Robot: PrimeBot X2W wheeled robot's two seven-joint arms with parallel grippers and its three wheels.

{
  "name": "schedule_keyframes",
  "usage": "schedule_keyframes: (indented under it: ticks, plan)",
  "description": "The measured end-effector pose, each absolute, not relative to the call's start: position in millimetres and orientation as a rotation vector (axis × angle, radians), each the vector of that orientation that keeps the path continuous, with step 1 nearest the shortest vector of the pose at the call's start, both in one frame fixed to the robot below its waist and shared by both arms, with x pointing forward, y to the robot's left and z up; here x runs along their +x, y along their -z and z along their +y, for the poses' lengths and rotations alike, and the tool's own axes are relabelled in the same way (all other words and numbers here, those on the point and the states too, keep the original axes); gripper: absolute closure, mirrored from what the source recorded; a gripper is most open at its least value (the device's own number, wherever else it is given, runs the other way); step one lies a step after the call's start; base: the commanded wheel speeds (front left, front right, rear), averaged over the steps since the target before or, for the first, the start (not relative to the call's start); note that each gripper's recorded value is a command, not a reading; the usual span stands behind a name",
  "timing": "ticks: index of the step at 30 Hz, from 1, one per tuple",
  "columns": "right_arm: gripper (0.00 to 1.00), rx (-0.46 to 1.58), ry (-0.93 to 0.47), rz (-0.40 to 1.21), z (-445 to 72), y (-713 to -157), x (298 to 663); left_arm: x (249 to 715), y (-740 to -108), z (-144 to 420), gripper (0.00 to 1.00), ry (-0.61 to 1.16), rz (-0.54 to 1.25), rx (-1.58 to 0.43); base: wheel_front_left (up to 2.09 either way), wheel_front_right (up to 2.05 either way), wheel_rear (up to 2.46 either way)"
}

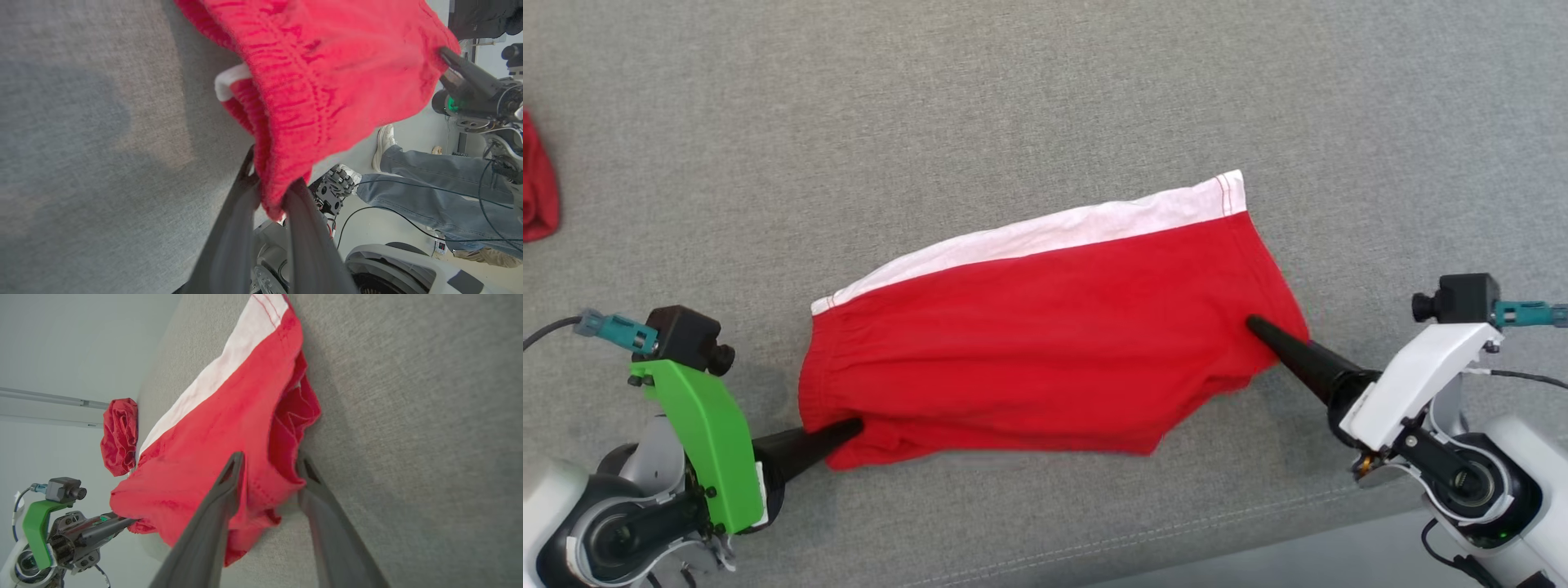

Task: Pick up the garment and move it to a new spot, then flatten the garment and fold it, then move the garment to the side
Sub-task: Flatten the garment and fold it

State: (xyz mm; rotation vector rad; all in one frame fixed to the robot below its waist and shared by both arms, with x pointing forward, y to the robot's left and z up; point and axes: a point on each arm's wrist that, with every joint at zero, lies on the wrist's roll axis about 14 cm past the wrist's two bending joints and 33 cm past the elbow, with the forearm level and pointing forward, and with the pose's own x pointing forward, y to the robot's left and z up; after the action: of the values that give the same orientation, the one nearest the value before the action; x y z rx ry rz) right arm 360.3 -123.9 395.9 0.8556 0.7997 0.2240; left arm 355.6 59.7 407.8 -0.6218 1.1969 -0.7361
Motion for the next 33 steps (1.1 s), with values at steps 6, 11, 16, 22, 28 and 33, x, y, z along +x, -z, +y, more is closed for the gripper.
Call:
schedule_keyframes:
  ticks: [6, 11, 16, 22, 28, 33]
  plan:
    - [0.0, 0.837, -0.231, 0.791, -126, -398, 364, 351, -408, 58, 0.0, 0.712, 1.174, -0.652, 0.0, 0.0, 0.0]
    - [0.0, 0.832, -0.244, 0.804, -122, -398, 358, 336, -401, 60, 0.0, 0.676, 1.183, -0.656, 0.0, 0.0, 0.0]
    - [0.0, 0.804, -0.247, 0.756, -131, -411, 364, 341, -401, 84, 0.0, 0.622, 1.086, -0.51, 0.0, 0.0, 0.0]
    - [0.0, 0.81, -0.185, 0.719, -149, -413, 368, 374, -427, 110, 0.0, 0.56, 0.827, -0.331, 0.0, 0.0, 0.0]
    - [0.0, 0.796, -0.133, 0.774, -158, -392, 364, 393, -457, 108, 0.0, 0.515, 0.596, -0.35, 0.0, 0.0, 0.0]
    - [0.0, 0.786, -0.139, 0.832, -151, -378, 363, 394, -471, 109, 0.0, 0.469, 0.457, -0.363, 0.0, 0.0, 0.0]
